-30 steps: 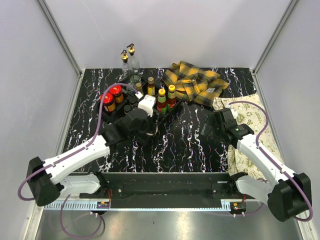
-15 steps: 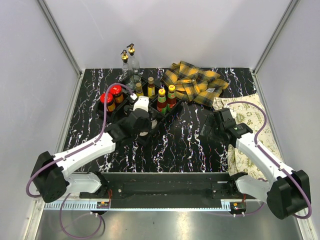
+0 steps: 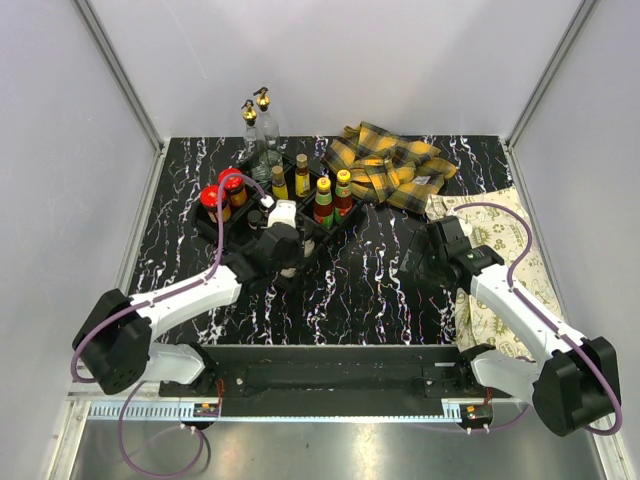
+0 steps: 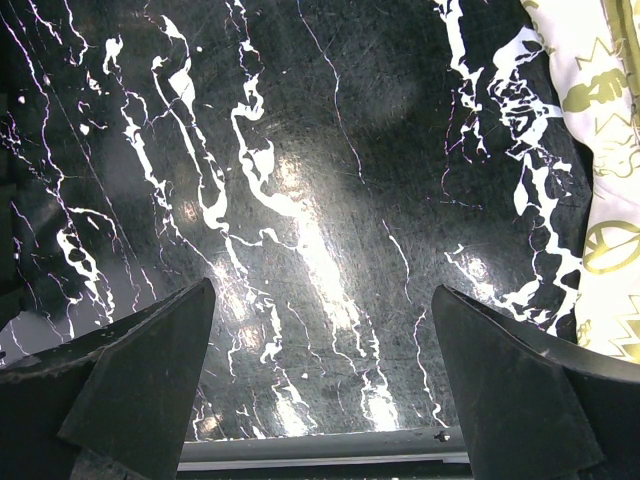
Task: Organize the condiment bottles
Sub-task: Place the bottle in the storage box.
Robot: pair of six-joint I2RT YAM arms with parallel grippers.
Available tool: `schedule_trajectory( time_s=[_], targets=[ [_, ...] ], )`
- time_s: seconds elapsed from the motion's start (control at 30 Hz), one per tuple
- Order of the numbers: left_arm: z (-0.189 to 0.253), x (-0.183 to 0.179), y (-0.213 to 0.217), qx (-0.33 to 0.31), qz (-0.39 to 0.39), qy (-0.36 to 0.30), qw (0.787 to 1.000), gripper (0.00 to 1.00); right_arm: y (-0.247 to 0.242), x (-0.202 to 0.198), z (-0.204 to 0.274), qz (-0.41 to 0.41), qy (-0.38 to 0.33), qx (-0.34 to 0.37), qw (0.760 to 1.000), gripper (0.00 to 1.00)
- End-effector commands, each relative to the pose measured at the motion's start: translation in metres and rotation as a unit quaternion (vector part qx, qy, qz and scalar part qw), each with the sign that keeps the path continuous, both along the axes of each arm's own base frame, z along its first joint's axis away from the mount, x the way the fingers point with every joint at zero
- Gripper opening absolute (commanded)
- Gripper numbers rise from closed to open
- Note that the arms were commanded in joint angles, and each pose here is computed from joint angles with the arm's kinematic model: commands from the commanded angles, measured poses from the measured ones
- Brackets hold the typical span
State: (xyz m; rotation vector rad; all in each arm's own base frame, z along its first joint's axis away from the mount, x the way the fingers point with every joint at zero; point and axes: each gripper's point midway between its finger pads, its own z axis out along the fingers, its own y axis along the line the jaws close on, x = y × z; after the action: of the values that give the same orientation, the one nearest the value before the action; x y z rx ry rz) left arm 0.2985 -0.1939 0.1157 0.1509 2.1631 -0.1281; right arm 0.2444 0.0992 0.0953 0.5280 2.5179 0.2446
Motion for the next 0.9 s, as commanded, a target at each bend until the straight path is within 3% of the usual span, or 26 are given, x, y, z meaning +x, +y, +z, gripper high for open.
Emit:
schedule_trajectory(
  time_s=[0.0, 0.17, 0.3, 0.37, 0.63, 0.73, 0.77, 0.87],
  targets=[
    [0.02, 0.019, -0.014, -0.044, 0.008, -0.044, 0.998, 0.08, 0.001, 0.009, 0.006, -0.002, -0.016, 0.003, 1.0, 1.0],
    [0.008, 0.018, -0.014, -0.037, 0.009, -0.032, 0.999, 0.18, 0.001, 0.009, 0.006, -0.001, -0.016, 0.004, 1.0, 1.0],
    [0.002, 0.017, -0.013, -0.035, 0.009, -0.026, 0.999, 0.49, 0.001, 0.01, 0.008, 0.0, -0.02, 0.005, 1.0, 1.0],
    [0.003, 0.016, -0.014, -0.037, 0.006, -0.027, 0.999, 0.56, 0.002, 0.01, 0.009, 0.001, -0.021, 0.007, 1.0, 1.0],
    [-0.002, 0.013, -0.011, -0.033, 0.006, -0.021, 0.999, 0.72, 0.005, 0.01, 0.015, 0.005, -0.027, 0.017, 0.999, 1.0],
    [0.002, 0.012, -0.008, -0.034, 0.011, -0.025, 0.999, 0.85, 0.006, 0.009, 0.017, 0.01, -0.03, 0.02, 0.999, 1.0],
    [0.004, 0.011, -0.005, -0.031, 0.016, -0.025, 0.999, 0.99, 0.007, 0.008, 0.017, 0.012, -0.029, 0.021, 0.999, 1.0],
    [0.017, 0.009, 0.002, -0.03, 0.026, -0.034, 0.999, 0.99, 0.006, 0.008, 0.019, 0.015, -0.034, 0.022, 0.999, 1.0]
  ],
)
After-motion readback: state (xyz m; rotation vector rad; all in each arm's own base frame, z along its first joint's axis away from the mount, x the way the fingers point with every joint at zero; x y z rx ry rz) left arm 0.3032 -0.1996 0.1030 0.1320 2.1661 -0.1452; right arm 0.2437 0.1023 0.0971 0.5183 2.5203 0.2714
